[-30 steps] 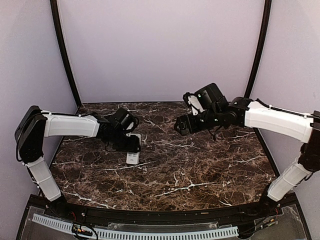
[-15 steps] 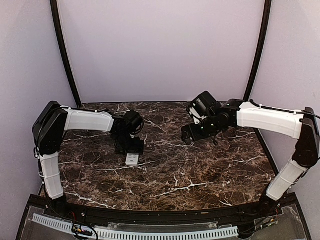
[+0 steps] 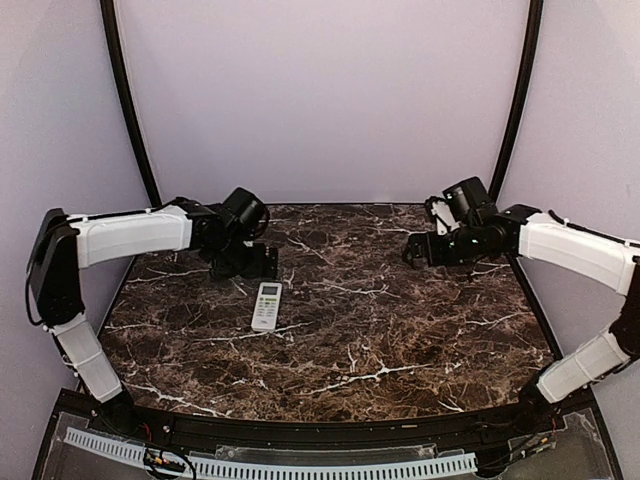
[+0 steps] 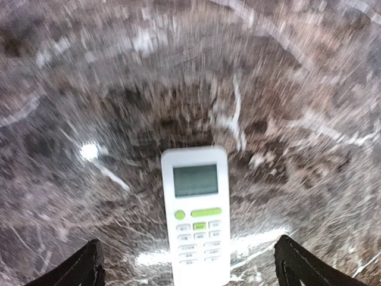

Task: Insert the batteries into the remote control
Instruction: Reset both arms

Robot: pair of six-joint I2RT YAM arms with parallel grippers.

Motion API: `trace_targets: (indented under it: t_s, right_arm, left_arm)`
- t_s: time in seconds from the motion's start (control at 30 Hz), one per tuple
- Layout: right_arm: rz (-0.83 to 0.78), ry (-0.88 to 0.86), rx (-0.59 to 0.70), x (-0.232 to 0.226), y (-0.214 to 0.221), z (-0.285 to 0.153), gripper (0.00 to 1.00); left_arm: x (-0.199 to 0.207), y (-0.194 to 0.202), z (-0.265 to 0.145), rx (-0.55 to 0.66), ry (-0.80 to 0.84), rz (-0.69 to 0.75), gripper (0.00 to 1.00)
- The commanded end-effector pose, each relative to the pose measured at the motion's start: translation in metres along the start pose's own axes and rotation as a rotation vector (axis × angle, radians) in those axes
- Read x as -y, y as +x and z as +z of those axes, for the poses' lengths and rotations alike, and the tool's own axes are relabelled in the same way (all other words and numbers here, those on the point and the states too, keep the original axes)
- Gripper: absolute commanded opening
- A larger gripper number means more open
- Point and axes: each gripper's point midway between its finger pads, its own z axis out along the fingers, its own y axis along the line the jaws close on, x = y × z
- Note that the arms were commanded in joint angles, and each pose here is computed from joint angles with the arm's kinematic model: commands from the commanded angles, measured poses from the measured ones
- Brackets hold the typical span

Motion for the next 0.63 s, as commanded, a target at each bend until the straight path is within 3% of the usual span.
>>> trace_targets:
  t_s: [0.0,0.17,0.33,0.43,0.6]
  right_arm:
    - [0.135,-0.093,0.239,0.053,-0.03,-0.041,0.99]
    - [0.314,-0.104,0.467,0.129,-0.024,-0.084,0.98]
    - [0.41,-0.056,0.551,0.158,0.001,-0.09,0.99]
    - [0.433,-0.019,0.558,0.164,0.015,-0.087,0.99]
    - [0.454,-0.009,0.615,0.167,0.02,-0.09,0.98]
  left_arm:
    - [-0.068,-0.076,-0.089,0.378,-0.064,-0.098,0.99]
    - [-0.175,-0.085,-0.117,0.515,-0.13,-0.344,0.99]
    - [-0.267,-0.053,-0.095,0.501,-0.277,-0.578,0.99]
    - [-0.287,-0.044,-0.086,0.493,-0.335,-0.639,0.99]
    - [-0.285,-0.047,-0.073,0.468,-0.321,-0.614,0.99]
